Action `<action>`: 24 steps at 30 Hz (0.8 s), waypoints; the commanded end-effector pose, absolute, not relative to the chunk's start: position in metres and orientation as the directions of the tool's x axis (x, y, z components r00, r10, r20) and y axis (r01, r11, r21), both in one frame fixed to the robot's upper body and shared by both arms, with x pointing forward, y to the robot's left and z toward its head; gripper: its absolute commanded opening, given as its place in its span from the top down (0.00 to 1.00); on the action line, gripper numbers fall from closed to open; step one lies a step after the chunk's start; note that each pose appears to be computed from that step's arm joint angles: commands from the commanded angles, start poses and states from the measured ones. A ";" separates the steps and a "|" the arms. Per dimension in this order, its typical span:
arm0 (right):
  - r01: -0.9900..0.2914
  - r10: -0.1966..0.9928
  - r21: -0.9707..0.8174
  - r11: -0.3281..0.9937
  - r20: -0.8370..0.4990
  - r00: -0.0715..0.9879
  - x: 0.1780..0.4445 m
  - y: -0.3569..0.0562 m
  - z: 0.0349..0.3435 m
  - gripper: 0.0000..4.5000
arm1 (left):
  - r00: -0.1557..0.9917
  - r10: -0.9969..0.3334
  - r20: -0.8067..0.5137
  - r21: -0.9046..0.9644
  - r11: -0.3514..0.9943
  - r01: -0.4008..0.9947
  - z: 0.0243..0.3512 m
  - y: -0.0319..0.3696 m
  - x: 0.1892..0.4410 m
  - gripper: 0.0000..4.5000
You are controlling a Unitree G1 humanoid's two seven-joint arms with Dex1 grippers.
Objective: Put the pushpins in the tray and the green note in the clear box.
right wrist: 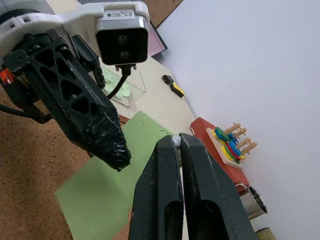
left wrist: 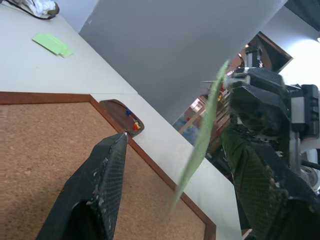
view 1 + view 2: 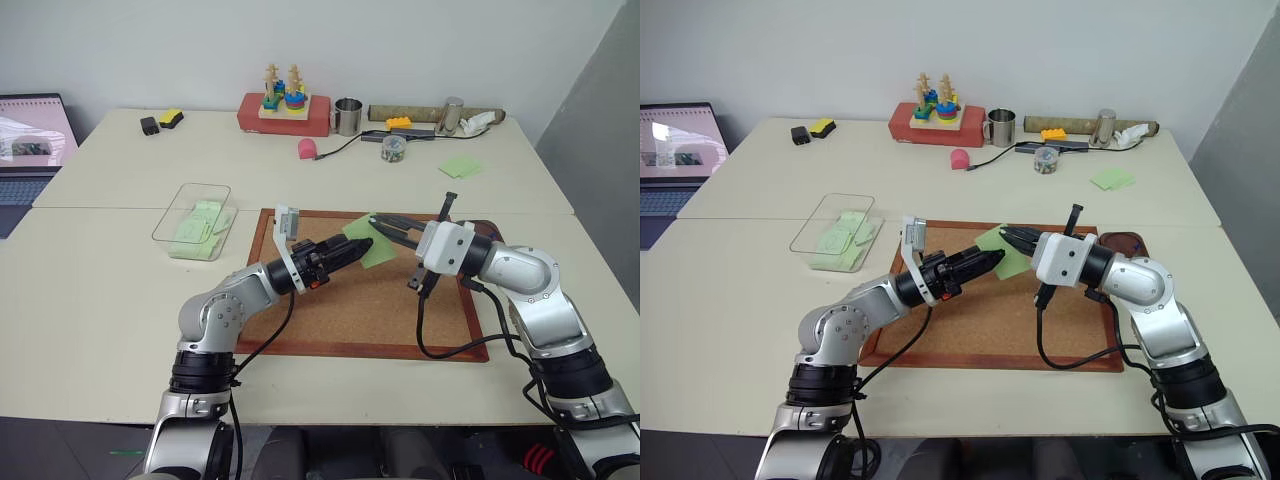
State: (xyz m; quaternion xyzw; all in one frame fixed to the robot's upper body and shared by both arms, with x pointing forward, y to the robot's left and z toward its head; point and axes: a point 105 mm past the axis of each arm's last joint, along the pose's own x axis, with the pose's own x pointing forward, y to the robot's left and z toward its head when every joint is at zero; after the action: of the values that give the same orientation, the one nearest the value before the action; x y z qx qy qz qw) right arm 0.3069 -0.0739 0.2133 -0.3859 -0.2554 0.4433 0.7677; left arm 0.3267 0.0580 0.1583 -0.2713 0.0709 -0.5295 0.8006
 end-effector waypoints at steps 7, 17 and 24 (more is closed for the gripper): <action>-0.473 0.889 -0.815 0.335 0.106 0.446 0.298 -0.067 0.225 1.00 | 0.390 -0.898 0.203 -0.460 0.264 0.848 0.168 0.052 0.326 0.73; -0.490 0.886 -0.797 0.353 0.117 0.448 0.299 -0.066 0.224 1.00 | 0.413 -0.889 0.199 -0.453 0.290 0.843 0.166 0.053 0.330 1.00; -0.535 0.878 -0.745 0.399 0.143 0.456 0.297 -0.068 0.228 1.00 | 0.459 -0.870 0.177 -0.471 0.335 0.816 0.158 0.057 0.335 1.00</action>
State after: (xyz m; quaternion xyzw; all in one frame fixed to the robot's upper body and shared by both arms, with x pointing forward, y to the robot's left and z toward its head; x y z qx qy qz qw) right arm 0.3057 -0.0683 0.2087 -0.3383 -0.2393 0.4518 0.7900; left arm 0.3319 0.0563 0.1511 -0.2577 0.0706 -0.5212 0.8105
